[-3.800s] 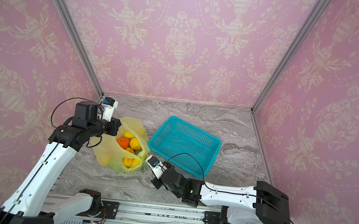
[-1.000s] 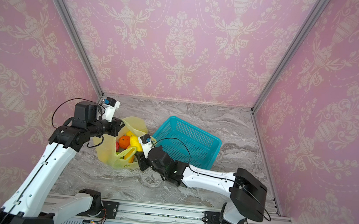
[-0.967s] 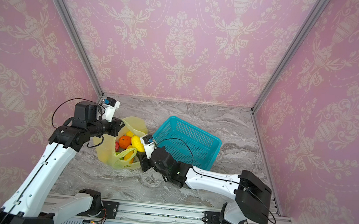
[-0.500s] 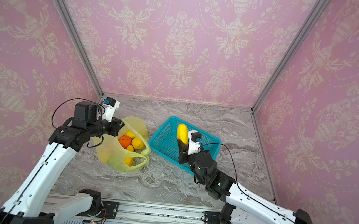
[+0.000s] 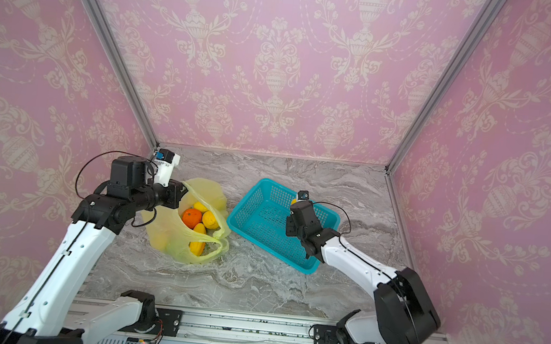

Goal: Untie the knot of the plastic bag and take out the fruit
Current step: 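Lift the yellow mango out of the bag and carry it over the teal basket, then open the right gripper to drop the mango into the basket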

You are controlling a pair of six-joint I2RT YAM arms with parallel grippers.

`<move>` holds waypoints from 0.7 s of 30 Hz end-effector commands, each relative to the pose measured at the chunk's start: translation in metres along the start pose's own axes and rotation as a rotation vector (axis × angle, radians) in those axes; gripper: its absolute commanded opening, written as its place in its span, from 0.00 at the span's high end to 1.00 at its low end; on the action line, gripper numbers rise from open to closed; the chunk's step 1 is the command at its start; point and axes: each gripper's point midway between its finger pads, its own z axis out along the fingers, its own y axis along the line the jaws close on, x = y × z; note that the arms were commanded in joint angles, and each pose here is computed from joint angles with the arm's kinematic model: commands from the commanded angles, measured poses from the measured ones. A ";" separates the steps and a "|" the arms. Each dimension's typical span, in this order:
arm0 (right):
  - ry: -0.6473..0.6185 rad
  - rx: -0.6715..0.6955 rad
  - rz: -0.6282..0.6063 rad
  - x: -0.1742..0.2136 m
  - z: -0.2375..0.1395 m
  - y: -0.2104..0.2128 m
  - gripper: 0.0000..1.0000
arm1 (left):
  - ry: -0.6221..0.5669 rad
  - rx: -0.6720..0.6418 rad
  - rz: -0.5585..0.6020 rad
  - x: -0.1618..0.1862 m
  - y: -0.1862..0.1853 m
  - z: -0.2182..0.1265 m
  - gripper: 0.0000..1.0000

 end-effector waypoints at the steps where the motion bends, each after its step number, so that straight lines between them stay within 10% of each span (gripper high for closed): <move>1: 0.118 -0.026 -0.006 0.018 0.018 0.011 0.87 | -0.021 -0.013 -0.011 -0.002 0.004 -0.003 1.00; 14: 0.224 0.030 -0.058 0.043 0.065 0.010 0.75 | -0.024 -0.005 -0.029 -0.003 0.006 -0.002 1.00; 21: 0.186 0.029 -0.058 0.039 0.057 0.007 0.36 | -0.023 0.022 -0.035 -0.003 0.003 0.000 1.00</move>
